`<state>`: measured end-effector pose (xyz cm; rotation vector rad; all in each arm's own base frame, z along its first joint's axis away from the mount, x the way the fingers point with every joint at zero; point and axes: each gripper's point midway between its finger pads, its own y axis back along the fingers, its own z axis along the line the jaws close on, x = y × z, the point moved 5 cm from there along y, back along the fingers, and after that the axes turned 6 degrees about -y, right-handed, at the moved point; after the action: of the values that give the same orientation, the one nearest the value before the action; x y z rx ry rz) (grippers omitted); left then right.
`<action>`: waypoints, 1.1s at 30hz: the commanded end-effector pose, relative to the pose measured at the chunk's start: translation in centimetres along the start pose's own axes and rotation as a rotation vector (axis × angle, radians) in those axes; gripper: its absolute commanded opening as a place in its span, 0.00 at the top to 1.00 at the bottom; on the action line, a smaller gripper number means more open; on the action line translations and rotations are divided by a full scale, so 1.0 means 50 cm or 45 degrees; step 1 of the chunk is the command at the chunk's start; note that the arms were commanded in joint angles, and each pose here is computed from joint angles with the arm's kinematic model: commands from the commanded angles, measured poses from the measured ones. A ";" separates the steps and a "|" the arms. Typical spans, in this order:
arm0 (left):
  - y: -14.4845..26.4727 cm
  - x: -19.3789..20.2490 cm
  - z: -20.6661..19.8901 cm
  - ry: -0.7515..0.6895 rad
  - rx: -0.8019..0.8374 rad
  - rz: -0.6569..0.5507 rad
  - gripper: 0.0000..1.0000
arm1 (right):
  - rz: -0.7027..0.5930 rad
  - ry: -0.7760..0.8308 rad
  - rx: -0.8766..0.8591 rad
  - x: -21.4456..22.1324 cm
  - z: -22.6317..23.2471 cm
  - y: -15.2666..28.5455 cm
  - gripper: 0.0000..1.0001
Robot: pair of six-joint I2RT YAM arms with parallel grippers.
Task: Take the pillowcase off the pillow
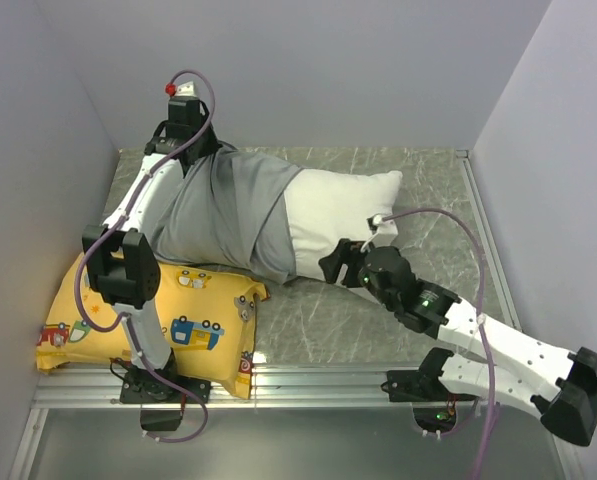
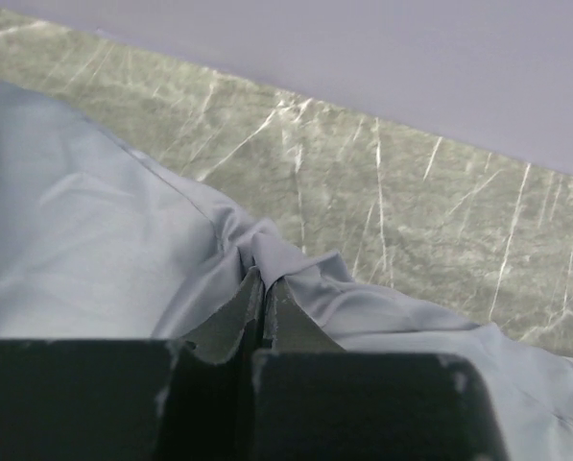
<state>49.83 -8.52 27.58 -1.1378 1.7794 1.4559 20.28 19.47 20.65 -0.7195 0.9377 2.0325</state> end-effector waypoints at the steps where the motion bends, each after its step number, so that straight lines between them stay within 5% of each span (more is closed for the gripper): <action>1: 0.006 -0.089 -0.008 0.011 -0.022 -0.211 1.00 | 0.070 0.231 0.199 0.044 -0.019 0.021 0.20; 8: -0.009 -0.062 -0.026 -0.028 -0.020 -0.146 0.99 | 0.134 0.507 0.550 0.127 -0.049 -0.043 0.03; 13: 0.000 -0.054 -0.060 -0.068 0.020 -0.127 0.96 | 0.074 0.607 0.703 0.142 -0.034 -0.129 0.02; 15: 0.005 -0.055 -0.065 -0.081 0.020 -0.125 0.95 | 0.022 0.598 0.699 0.134 -0.017 -0.147 0.09; 17: 0.015 -0.056 -0.075 -0.091 0.049 -0.118 0.93 | -0.034 0.609 0.699 0.114 -0.002 -0.157 0.32; 18: 0.018 -0.058 -0.079 -0.096 0.059 -0.119 0.92 | -0.070 0.578 0.678 0.095 0.014 -0.162 0.51; 19: 0.021 -0.056 -0.084 -0.109 0.071 -0.109 0.90 | -0.085 0.583 0.676 0.080 0.019 -0.163 0.87; 20: 0.025 -0.058 -0.087 -0.116 0.079 -0.109 0.88 | -0.094 0.582 0.663 0.070 0.028 -0.162 0.97; 28: 0.101 -0.096 -0.118 -0.168 0.118 -0.191 0.35 | -0.170 0.474 0.446 -0.074 0.139 -0.083 1.00; 33: 0.226 -0.159 -0.150 -0.159 0.158 -0.355 0.29 | -0.285 0.331 0.226 -0.218 0.230 0.030 1.00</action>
<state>48.14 -13.32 32.25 -1.0281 1.6745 1.3942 23.88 25.48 26.75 -0.9564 1.3621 1.6733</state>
